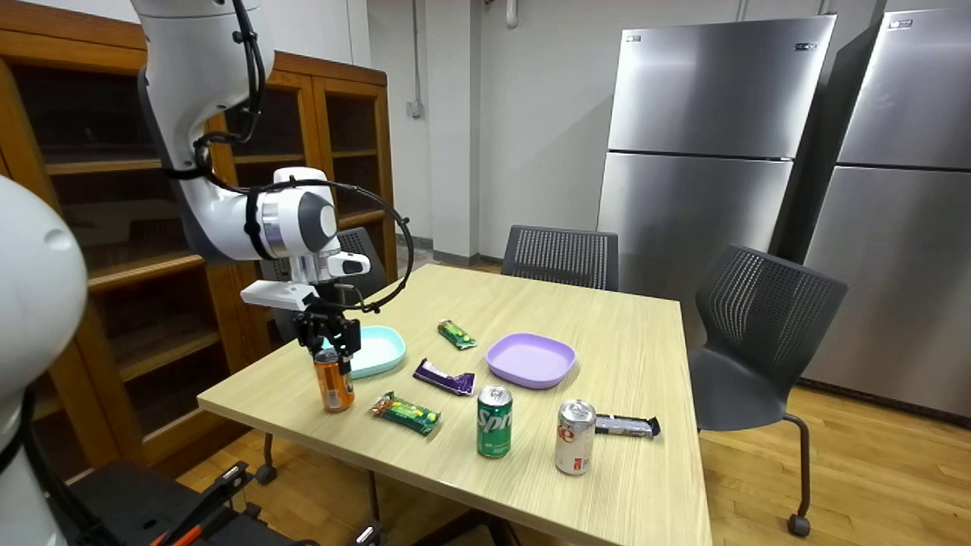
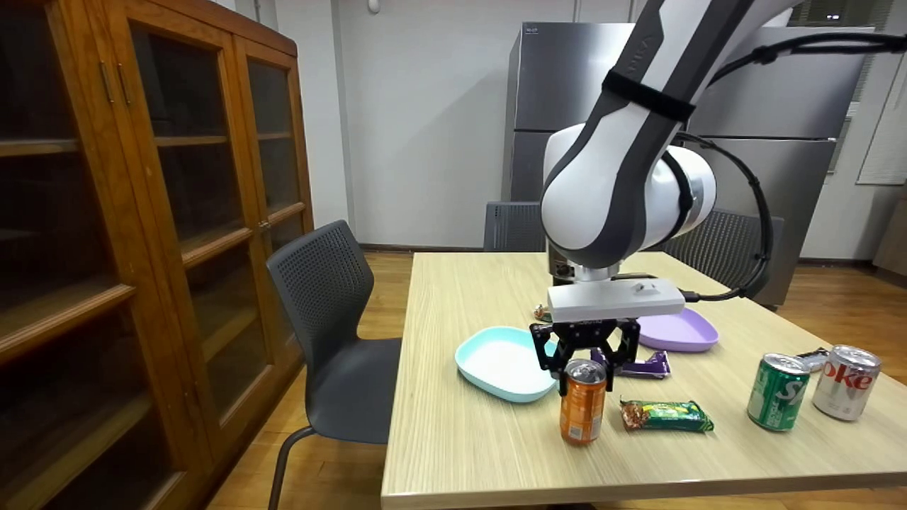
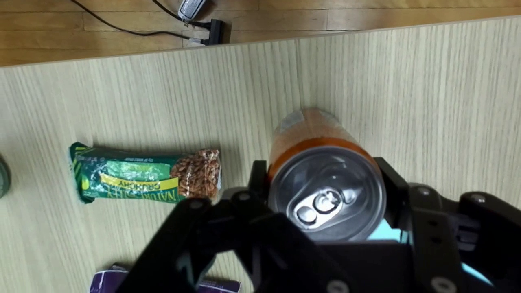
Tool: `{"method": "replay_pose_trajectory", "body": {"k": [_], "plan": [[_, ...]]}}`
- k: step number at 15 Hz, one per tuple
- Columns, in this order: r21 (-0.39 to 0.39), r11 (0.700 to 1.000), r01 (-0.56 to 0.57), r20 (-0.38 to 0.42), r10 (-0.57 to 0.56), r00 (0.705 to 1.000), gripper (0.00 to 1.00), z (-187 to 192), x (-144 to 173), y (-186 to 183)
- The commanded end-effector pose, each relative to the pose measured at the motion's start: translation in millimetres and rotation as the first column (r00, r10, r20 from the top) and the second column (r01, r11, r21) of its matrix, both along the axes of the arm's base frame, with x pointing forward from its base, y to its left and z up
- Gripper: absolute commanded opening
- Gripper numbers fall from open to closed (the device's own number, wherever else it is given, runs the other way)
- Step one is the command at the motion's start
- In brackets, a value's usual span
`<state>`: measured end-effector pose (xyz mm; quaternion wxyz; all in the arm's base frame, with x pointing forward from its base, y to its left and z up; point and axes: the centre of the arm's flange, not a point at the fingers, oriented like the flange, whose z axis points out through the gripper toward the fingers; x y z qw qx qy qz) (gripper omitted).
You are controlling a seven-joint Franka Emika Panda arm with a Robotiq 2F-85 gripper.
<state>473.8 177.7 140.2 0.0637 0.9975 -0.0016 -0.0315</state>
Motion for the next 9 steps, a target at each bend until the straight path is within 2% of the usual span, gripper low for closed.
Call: {"method": "replay_pose_trajectory", "body": {"k": [1,5,9], "plan": [[0.015,0.999,0.038,0.047,-0.038,0.998,0.39,47,-4,1],[0.03,0.994,0.108,0.126,-0.111,0.986,0.39,83,3,-4],[0.06,0.982,0.181,0.178,-0.189,0.966,0.39,112,26,-31]]}}
